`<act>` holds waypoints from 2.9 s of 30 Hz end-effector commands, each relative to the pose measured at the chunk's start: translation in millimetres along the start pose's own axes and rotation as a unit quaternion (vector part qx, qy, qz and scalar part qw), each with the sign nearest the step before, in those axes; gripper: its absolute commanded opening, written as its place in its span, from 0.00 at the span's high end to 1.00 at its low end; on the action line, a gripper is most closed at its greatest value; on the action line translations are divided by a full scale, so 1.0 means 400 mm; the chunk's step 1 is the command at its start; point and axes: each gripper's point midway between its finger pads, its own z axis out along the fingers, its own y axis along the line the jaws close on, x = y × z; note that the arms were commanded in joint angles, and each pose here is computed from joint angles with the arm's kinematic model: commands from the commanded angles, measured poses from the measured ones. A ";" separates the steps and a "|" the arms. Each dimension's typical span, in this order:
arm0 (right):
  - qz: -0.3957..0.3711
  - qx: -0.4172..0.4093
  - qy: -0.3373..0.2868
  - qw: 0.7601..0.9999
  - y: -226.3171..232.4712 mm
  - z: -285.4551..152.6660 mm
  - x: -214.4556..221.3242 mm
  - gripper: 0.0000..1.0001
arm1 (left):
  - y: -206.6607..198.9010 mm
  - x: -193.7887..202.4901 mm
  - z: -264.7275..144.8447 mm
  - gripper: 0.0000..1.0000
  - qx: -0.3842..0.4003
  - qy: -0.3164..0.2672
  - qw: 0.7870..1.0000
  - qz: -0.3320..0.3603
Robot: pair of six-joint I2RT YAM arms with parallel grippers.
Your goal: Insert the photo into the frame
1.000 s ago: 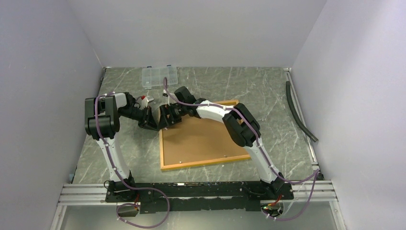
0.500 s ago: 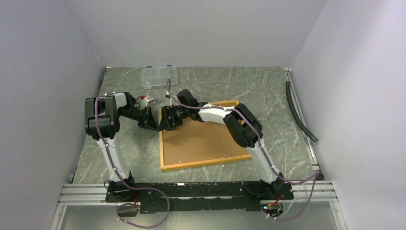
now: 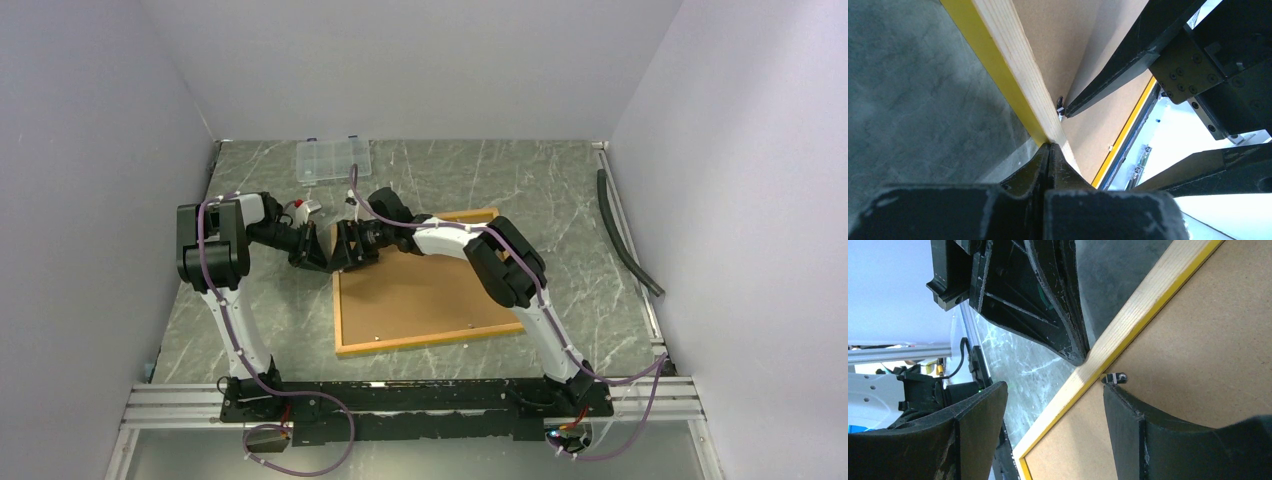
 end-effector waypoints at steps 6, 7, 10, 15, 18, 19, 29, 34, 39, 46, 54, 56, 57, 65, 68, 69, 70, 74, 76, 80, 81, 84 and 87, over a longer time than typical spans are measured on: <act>0.001 0.006 -0.033 0.999 0.002 0.027 -0.033 0.26 | 0.013 -0.018 0.005 0.97 -0.016 -0.007 0.999 0.039; 0.004 0.008 -0.036 0.999 -0.001 0.028 -0.032 0.26 | 0.013 -0.016 0.006 0.97 -0.016 -0.007 0.999 0.038; 0.011 0.008 -0.044 0.999 0.000 0.036 -0.034 0.26 | 0.012 -0.017 0.007 0.97 -0.014 -0.009 0.999 0.039; 0.008 0.012 -0.044 0.999 0.000 0.048 -0.030 0.27 | 0.011 -0.021 0.005 0.97 -0.015 -0.009 0.999 0.040; 0.008 0.011 -0.044 0.999 0.002 0.048 -0.032 0.27 | 0.010 -0.022 0.004 0.97 -0.015 -0.009 0.999 0.041; 0.007 0.010 -0.045 0.999 0.005 0.046 -0.035 0.27 | 0.010 -0.020 0.004 0.97 -0.015 -0.009 0.999 0.040; -0.015 0.003 -0.055 0.998 0.057 -0.002 -0.038 0.23 | 0.007 -0.023 -0.001 0.97 -0.018 -0.008 0.999 0.044; -0.003 0.003 -0.055 0.998 0.073 -0.032 -0.015 0.20 | 0.010 -0.023 -0.001 0.97 -0.018 -0.006 0.999 0.042; 0.008 0.009 -0.049 0.999 0.047 -0.019 0.001 0.20 | 0.004 -0.022 -0.003 0.97 -0.016 -0.008 0.999 0.043; 0.010 0.030 -0.052 0.998 0.010 0.006 -0.018 0.21 | 0.003 -0.020 -0.001 0.97 -0.014 -0.009 0.999 0.044; 0.018 0.024 -0.061 0.998 0.009 0.027 -0.042 0.23 | 0.005 -0.018 0.003 0.97 -0.013 -0.008 0.999 0.042; 0.019 0.022 -0.061 0.998 0.008 0.029 -0.041 0.23 | 0.005 -0.018 0.002 0.97 -0.012 -0.008 0.999 0.042; 0.019 0.022 -0.060 0.998 0.009 0.029 -0.040 0.23 | 0.006 -0.018 0.003 0.97 -0.012 -0.008 0.999 0.042; 0.022 0.014 -0.061 0.998 0.015 0.032 -0.040 0.23 | 0.007 -0.022 0.002 0.97 -0.014 -0.010 0.999 0.044; 0.025 0.016 -0.063 0.998 0.015 0.037 -0.041 0.24 | 0.007 -0.020 0.004 0.97 -0.011 -0.009 0.999 0.043; 0.026 0.014 -0.063 0.998 0.017 0.040 -0.040 0.24 | 0.008 -0.021 0.004 0.97 -0.012 -0.010 0.999 0.043; 0.028 0.013 -0.062 0.998 0.018 0.043 -0.038 0.24 | 0.009 -0.020 0.005 0.97 -0.013 -0.010 0.999 0.044; 0.027 0.013 -0.062 0.998 0.019 0.047 -0.035 0.24 | 0.011 -0.018 0.007 0.97 -0.013 -0.009 0.999 0.043; 0.023 0.011 -0.062 0.998 0.026 0.041 -0.037 0.24 | 0.010 -0.021 0.003 0.97 -0.014 -0.010 0.999 0.043; -0.031 0.007 -0.074 0.997 0.087 -0.017 -0.066 0.22 | 0.004 -0.030 -0.012 0.97 -0.018 -0.013 0.999 0.046; -0.055 0.004 -0.073 0.996 0.107 -0.044 -0.067 0.21 | 0.000 -0.034 -0.020 0.97 -0.018 -0.015 0.999 0.046; -0.147 0.016 -0.052 0.988 0.156 -0.136 -0.048 0.17 | -0.014 -0.052 -0.057 0.92 -0.027 -0.029 0.998 0.056; -0.186 0.087 0.007 0.979 0.134 -0.230 0.029 0.15 | -0.043 -0.066 -0.098 0.79 -0.031 -0.042 0.996 0.071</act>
